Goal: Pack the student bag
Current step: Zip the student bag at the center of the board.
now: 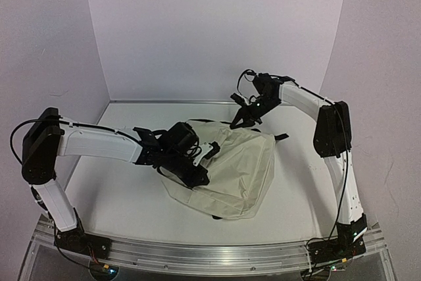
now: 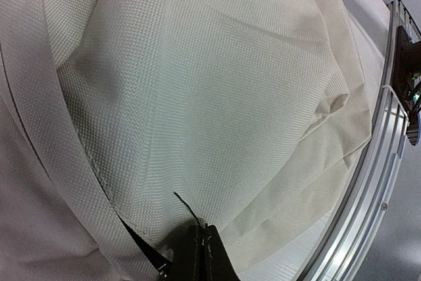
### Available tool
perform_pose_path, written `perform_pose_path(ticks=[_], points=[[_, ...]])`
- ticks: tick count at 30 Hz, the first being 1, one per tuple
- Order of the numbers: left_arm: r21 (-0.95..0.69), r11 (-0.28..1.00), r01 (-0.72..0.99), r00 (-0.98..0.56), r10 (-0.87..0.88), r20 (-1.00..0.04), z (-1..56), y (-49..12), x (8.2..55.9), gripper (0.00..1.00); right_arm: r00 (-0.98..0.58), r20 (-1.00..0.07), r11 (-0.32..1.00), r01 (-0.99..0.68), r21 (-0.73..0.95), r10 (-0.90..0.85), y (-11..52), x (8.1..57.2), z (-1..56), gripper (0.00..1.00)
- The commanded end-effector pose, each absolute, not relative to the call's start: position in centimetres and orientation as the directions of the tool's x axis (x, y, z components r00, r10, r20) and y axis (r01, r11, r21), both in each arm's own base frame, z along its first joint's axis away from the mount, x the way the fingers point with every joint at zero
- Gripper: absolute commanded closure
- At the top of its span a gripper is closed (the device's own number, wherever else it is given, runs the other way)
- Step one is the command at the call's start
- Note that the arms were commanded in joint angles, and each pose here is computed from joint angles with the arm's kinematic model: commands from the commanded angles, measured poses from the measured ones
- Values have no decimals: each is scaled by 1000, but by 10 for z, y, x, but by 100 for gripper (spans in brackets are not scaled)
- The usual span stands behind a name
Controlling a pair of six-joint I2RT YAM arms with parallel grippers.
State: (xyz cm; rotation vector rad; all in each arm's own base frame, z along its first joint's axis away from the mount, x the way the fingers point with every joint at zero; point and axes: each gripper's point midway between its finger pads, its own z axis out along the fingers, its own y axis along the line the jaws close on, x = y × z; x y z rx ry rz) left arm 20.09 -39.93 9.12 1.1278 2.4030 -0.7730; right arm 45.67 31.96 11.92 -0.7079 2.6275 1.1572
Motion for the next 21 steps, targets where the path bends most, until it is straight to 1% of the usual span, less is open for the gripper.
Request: perform_pose_path(ticks=[1, 5, 7, 8, 9, 10, 11, 12, 13, 14, 16, 19, 20, 21], points=[[-359, 520, 775, -629, 683, -370, 79, -384, 152, 90, -794, -565, 651, -554, 519, -226, 279, 528, 161, 100], [-311, 516, 798, -602, 658, -452, 111, -404, 175, 75, -785, -563, 604, -585, 540, -257, 298, 506, 170, 100], [-276, 526, 805, -588, 639, -497, 131, -414, 189, 65, -777, -566, 577, -605, 549, -277, 308, 494, 177, 99], [-254, 542, 801, -587, 628, -512, 139, -418, 197, 58, -773, -566, 562, -615, 553, -288, 314, 486, 180, 94], [-229, 562, 795, -586, 612, -531, 150, -422, 206, 50, -769, -567, 552, -621, 556, -295, 318, 481, 182, 84], [-210, 577, 789, -582, 595, -554, 164, -427, 215, 42, -767, -566, 545, -626, 558, -301, 321, 476, 184, 69], [-191, 594, 782, -581, 581, -570, 175, -429, 224, 34, -766, -567, 539, -629, 560, -304, 323, 472, 188, 59], [-179, 613, 769, -584, 563, -584, 185, -430, 232, 23, -765, -568, 538, -630, 561, -303, 323, 470, 192, 52], [-173, 636, 752, -595, 543, -592, 194, -430, 241, 10, -763, -573, 541, -631, 556, -300, 321, 468, 196, 46], [-186, 652, 735, -612, 519, -597, 204, -428, 250, 4, -758, -581, 553, -632, 543, -297, 319, 468, 202, 41], [-269, 661, 701, -661, 460, -593, 219, -421, 268, 0, -737, -609, 574, -646, 504, -294, 311, 467, 216, 31], [-359, 702, 615, -732, 338, -592, 235, -395, 308, 0, -716, -636, 617, -646, 449, -287, 293, 462, 235, 21], [-375, 717, 588, -746, 302, -593, 238, -384, 322, 0, -715, -638, 630, -642, 437, -285, 286, 457, 239, 17], [-381, 731, 566, -753, 271, -599, 240, -374, 334, 0, -717, -634, 643, -637, 425, -290, 278, 447, 241, 15]])
